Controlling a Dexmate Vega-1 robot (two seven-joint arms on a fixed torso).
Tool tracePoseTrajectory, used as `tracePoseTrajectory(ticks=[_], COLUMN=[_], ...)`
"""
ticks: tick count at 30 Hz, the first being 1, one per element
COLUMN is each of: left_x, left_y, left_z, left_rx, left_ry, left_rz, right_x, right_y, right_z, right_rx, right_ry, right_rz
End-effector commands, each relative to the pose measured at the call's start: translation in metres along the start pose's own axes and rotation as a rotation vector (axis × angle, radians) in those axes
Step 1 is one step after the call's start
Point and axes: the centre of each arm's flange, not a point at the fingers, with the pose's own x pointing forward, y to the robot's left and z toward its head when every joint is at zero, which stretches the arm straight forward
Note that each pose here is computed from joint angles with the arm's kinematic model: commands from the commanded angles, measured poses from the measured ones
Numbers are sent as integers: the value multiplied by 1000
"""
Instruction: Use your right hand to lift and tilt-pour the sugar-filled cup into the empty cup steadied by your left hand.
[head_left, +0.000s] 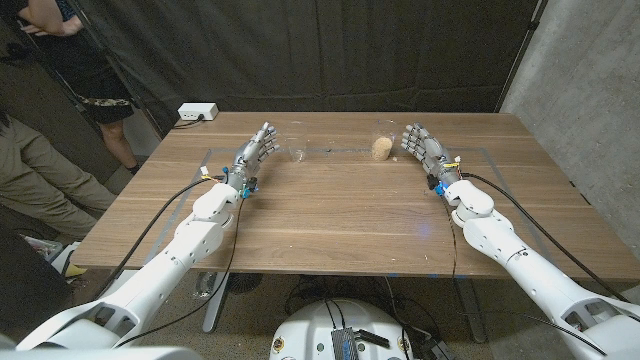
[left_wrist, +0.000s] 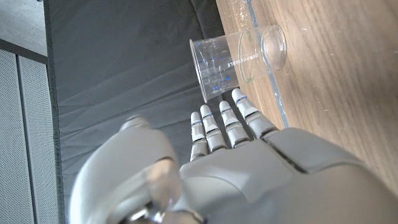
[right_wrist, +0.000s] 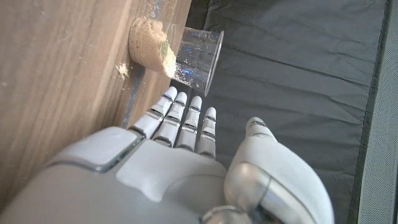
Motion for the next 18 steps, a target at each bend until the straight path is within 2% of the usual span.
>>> tracePoseTrajectory(ticks=[1,8,18], left_x=[-11,-16,-16], left_y=[0,3,6], left_z=[0,1,10], left_rx=[12,21,64], left_ry=[-6,-8,-27], left_rz=[3,4,0], right_x=[-7,-10,-12], right_y=[7,2,-9], right_z=[-7,-5,7], right_rx=[-3,-26,-90], right_ry=[22,14,-8], right_rz=[14,32,50])
